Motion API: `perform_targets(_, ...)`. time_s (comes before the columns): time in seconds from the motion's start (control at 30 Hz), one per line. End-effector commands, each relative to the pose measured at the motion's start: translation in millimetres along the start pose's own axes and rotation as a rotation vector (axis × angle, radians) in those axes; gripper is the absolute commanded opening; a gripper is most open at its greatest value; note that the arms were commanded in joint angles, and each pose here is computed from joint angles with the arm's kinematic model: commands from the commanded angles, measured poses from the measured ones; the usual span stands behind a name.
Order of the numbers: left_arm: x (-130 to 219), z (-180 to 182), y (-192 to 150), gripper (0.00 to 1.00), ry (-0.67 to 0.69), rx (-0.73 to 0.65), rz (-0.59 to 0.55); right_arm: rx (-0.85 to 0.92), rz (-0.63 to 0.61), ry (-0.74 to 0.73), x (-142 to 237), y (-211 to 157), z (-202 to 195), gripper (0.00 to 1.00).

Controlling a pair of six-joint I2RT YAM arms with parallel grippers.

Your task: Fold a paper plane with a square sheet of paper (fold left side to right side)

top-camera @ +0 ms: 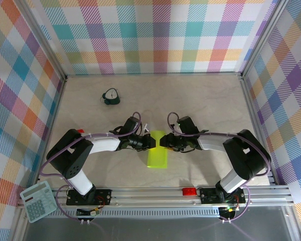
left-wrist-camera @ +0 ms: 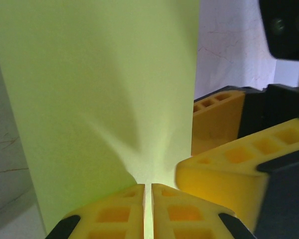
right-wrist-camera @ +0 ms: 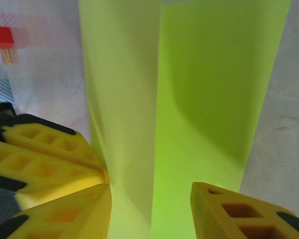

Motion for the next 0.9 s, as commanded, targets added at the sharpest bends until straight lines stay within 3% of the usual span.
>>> perform_targets(0.0, 3.1, -7.6, -3.3, 0.12, -0.017, -0.023, -0.005, 0.021, -0.016, 0.063, -3.2, 8.7, 13.2, 0.40)
perform_targets(0.3, 3.5, -8.5, -3.1, 0.17, -0.015, -0.019, -0.005, -0.016, -0.005, 0.026, -6.6, 6.8, 7.5, 0.10)
perform_targets(0.53, 21.0, -14.7, 1.0, 0.38, 0.033, -0.056, -0.085, -0.060, 0.043, -0.052, -11.7, 2.9, -4.3, 0.07)
perform_targets(0.73, 32.4, -5.1, 3.7, 0.57, 0.154, -0.082, -0.139, -0.067, 0.044, -0.052, -14.4, 3.9, -5.9, 0.08)
perform_targets(0.87, 25.9, -0.1, 1.3, 0.58, 0.177, -0.088, -0.092, -0.067, 0.051, -0.058, -15.3, 3.3, -7.0, 0.08)
Point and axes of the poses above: each hand's point on the last joint's axis, 136 mm out from that joint toward the fingers, its own x axis back along the fingers, its own z axis along the line the jaws close on, y = z × x, the point moved 5 cm from there along x, back along the fingers, and after that the axes turned 13 degrees about x, right-handed, at the moved point
